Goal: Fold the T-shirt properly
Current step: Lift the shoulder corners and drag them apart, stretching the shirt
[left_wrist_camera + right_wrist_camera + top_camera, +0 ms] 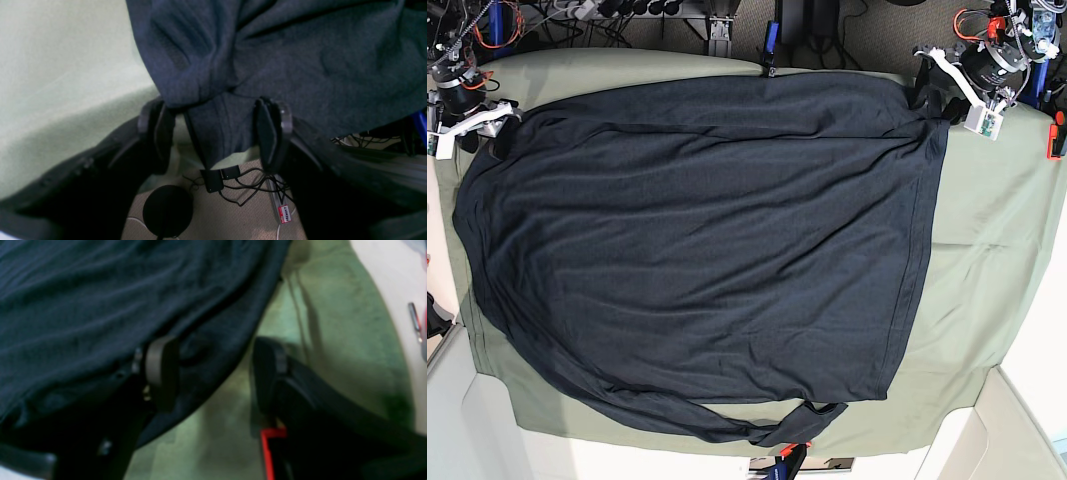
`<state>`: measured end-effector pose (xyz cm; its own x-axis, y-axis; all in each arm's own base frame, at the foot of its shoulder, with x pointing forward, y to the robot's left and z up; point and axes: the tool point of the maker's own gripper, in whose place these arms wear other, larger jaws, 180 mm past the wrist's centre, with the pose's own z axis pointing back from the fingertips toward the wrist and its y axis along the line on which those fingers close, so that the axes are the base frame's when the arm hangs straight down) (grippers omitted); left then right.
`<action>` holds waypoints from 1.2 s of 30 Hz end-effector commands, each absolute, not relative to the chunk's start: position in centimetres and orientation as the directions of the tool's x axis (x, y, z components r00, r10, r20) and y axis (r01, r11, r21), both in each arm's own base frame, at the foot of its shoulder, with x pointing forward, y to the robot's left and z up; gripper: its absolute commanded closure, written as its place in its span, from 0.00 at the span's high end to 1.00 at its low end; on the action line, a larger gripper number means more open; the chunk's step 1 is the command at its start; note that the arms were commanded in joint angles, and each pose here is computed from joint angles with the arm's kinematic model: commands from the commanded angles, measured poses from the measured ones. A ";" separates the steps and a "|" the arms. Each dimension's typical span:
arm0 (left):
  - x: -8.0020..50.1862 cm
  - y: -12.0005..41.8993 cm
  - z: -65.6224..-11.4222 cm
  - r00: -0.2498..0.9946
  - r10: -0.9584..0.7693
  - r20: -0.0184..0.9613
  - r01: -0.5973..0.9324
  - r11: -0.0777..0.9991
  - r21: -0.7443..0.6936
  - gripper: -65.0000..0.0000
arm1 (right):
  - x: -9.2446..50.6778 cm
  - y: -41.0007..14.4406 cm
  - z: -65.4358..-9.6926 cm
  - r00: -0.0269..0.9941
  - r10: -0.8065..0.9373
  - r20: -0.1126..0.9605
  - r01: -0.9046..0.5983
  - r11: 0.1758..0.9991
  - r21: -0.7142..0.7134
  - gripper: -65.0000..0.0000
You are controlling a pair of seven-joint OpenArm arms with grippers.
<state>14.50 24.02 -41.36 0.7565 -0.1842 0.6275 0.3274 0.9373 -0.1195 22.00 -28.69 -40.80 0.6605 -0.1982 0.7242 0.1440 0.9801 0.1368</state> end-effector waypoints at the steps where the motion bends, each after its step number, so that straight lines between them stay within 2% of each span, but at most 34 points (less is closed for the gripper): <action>1: 13.7 23.8 -41.6 0.771 -0.214 0.600 0.356 0.926 -0.127 0.61 | 22.8 -28.8 -39.9 0.636 -0.183 0.750 0.127 0.983 0.133 0.54; 3: 13.7 23.8 -41.6 0.771 -0.214 0.600 0.356 0.926 -0.127 0.51 | 22.9 -28.4 -40.0 0.639 -0.176 0.748 0.116 0.984 0.132 0.54; 5: 13.6 23.8 -41.6 0.772 -0.215 0.598 0.356 0.926 -0.127 0.32 | 23.2 -28.4 -39.9 0.639 -0.166 0.751 0.112 0.986 0.123 0.51; 8: 13.6 23.8 -41.7 0.775 -0.217 0.593 0.356 0.926 -0.126 0.08 | 23.4 -28.7 -39.8 0.640 -0.147 0.754 0.110 0.989 0.099 0.31; 10: 13.6 23.8 -41.7 0.775 -0.218 0.593 0.356 0.926 -0.126 0.00 | 23.8 -28.7 -39.6 0.637 -0.135 0.759 0.104 0.991 0.090 0.14; 12: 13.6 23.8 -41.7 0.775 -0.218 0.593 0.356 0.926 -0.126 0.00 | 23.9 -28.9 -39.6 0.640 -0.115 0.759 0.100 0.993 0.067 0.00; 20: 12.6 24.7 -41.4 0.819 -0.216 0.531 0.342 0.927 -0.151 0.00 | 23.6 -29.9 -39.5 0.644 -0.100 0.759 0.114 0.993 0.034 0.00; 25: 12.9 25.8 -38.6 0.799 -0.105 0.592 0.274 0.940 -0.203 0.00 | 23.6 -31.3 -38.1 0.616 -0.101 0.782 0.129 0.991 0.027 0.00; 31: 14.5 28.3 -34.0 0.722 -0.090 0.686 0.241 0.962 -0.128 0.00 | 23.6 -33.0 -36.0 0.559 -0.151 0.815 0.181 0.982 0.058 0.00; 36: 15.8 29.0 -32.4 0.684 -0.114 0.720 0.260 0.961 -0.095 0.00 | 25.0 -32.7 -35.1 0.526 -0.154 0.837 0.165 0.983 0.077 0.00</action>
<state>15.14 28.84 -33.44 0.7113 -0.0957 0.6963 0.2418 0.9635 -0.1146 24.05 -31.89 -36.85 0.5741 -0.1735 0.8002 0.1647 0.9818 0.0948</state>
